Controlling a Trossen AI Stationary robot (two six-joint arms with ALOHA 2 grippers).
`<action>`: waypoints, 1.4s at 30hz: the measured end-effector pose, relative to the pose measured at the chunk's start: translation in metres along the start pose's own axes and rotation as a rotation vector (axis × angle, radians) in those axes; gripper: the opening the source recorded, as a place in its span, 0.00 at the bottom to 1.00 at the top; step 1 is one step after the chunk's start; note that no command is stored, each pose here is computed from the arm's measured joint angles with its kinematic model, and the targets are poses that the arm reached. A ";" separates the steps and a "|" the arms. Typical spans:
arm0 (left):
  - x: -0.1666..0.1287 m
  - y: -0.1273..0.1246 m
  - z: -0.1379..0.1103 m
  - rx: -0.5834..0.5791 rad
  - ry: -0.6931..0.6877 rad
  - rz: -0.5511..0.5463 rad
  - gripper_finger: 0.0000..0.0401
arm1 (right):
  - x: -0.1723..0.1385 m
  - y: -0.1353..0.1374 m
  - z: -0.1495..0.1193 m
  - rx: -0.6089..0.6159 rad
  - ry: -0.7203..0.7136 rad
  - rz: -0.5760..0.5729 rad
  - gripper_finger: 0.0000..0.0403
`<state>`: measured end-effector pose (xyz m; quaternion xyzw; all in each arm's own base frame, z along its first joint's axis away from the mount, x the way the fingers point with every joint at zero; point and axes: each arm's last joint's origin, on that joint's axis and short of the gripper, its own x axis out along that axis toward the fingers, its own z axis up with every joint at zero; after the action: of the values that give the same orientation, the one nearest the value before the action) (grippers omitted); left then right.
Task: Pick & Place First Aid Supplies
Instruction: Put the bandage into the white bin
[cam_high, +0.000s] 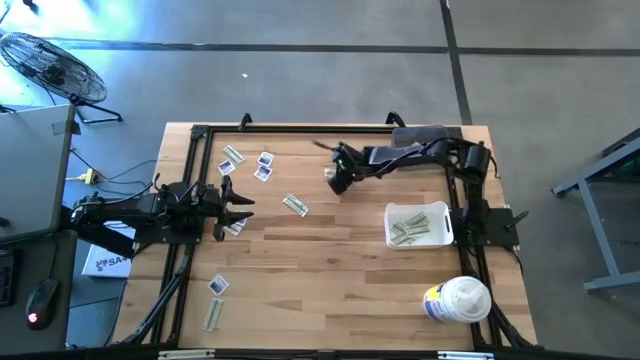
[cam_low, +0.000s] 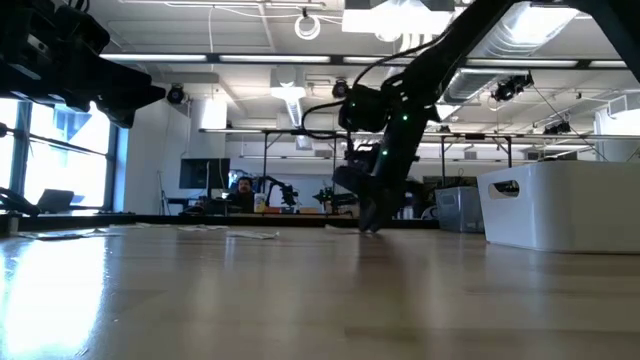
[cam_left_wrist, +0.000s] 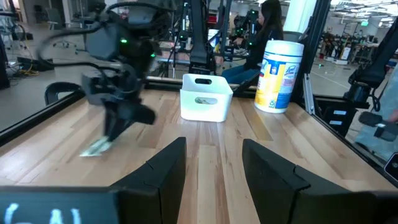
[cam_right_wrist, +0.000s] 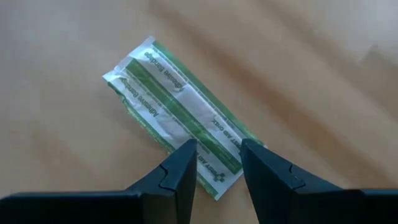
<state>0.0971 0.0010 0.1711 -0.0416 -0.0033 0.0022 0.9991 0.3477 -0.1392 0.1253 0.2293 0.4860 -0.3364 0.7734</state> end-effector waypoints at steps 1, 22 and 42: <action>0.000 0.000 0.000 0.000 0.000 0.000 0.39 | -0.004 0.003 -0.004 -0.029 0.025 0.001 0.30; 0.000 0.000 0.000 0.000 0.000 0.000 0.39 | -0.073 0.088 -0.057 -0.231 -0.002 0.171 0.30; 0.000 0.000 0.000 0.000 0.000 0.000 0.39 | -0.044 0.113 -0.073 -0.466 -0.072 0.149 0.30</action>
<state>0.0971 0.0010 0.1710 -0.0414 -0.0032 0.0023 0.9991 0.3747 -0.0006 0.1378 0.0676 0.5044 -0.1652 0.8449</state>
